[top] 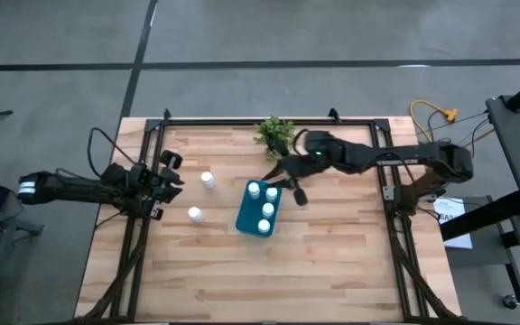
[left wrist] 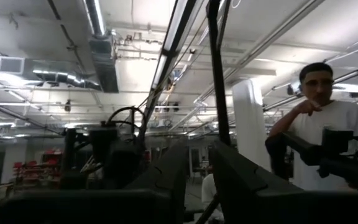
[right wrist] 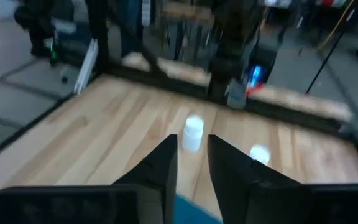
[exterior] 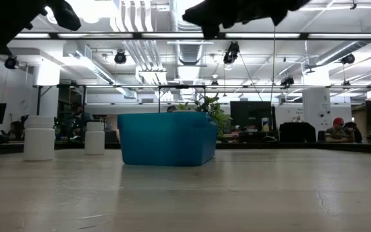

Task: Pick and place pill bottles into a basket
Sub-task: Put the white medicine bottle into the blue bin

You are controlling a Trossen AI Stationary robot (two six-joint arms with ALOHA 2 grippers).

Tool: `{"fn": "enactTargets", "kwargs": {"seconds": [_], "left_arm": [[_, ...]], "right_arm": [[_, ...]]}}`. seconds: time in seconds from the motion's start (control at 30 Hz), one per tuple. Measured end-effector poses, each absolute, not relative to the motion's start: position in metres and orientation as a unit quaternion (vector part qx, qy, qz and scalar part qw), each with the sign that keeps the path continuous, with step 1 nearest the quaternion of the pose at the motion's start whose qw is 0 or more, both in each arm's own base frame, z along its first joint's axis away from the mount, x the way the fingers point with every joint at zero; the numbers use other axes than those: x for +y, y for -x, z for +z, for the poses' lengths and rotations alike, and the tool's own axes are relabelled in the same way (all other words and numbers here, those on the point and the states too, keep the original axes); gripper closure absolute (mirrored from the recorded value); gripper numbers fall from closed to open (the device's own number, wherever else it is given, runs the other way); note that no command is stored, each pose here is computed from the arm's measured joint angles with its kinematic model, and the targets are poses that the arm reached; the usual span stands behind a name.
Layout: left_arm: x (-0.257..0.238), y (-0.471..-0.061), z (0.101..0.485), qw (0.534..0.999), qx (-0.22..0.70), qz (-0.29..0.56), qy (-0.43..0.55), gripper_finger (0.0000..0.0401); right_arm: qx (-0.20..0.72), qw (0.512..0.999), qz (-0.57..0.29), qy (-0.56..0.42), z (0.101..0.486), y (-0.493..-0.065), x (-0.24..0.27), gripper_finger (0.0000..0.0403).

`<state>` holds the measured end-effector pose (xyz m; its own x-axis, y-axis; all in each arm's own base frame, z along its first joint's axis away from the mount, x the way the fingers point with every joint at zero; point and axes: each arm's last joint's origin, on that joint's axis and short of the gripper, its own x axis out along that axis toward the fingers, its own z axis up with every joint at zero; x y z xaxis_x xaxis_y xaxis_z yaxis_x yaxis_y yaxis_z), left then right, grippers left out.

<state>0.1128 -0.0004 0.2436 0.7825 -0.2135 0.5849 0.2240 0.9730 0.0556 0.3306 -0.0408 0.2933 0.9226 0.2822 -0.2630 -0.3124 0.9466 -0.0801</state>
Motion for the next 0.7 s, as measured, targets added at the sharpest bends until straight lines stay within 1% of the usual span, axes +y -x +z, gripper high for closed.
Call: {"fn": "enactTargets", "kwargs": {"seconds": [0.23,0.5,0.7], "left_arm": [[0.001,-0.113,0.235,0.964,-0.256,-0.075,-0.003,0.0341],[0.002,-0.114,0.223,0.981,-0.186,-0.058,0.010,0.0341],[0.003,-0.115,0.219,0.985,-0.165,-0.057,0.011,0.0341]], "right_arm": [[0.049,0.986,0.143,0.064,0.290,-0.291,-0.035,0.0351],[-0.048,0.986,0.138,0.081,0.280,-0.257,-0.029,0.0377],[-0.062,0.987,0.132,0.070,0.266,-0.249,-0.031,0.0392]]}}
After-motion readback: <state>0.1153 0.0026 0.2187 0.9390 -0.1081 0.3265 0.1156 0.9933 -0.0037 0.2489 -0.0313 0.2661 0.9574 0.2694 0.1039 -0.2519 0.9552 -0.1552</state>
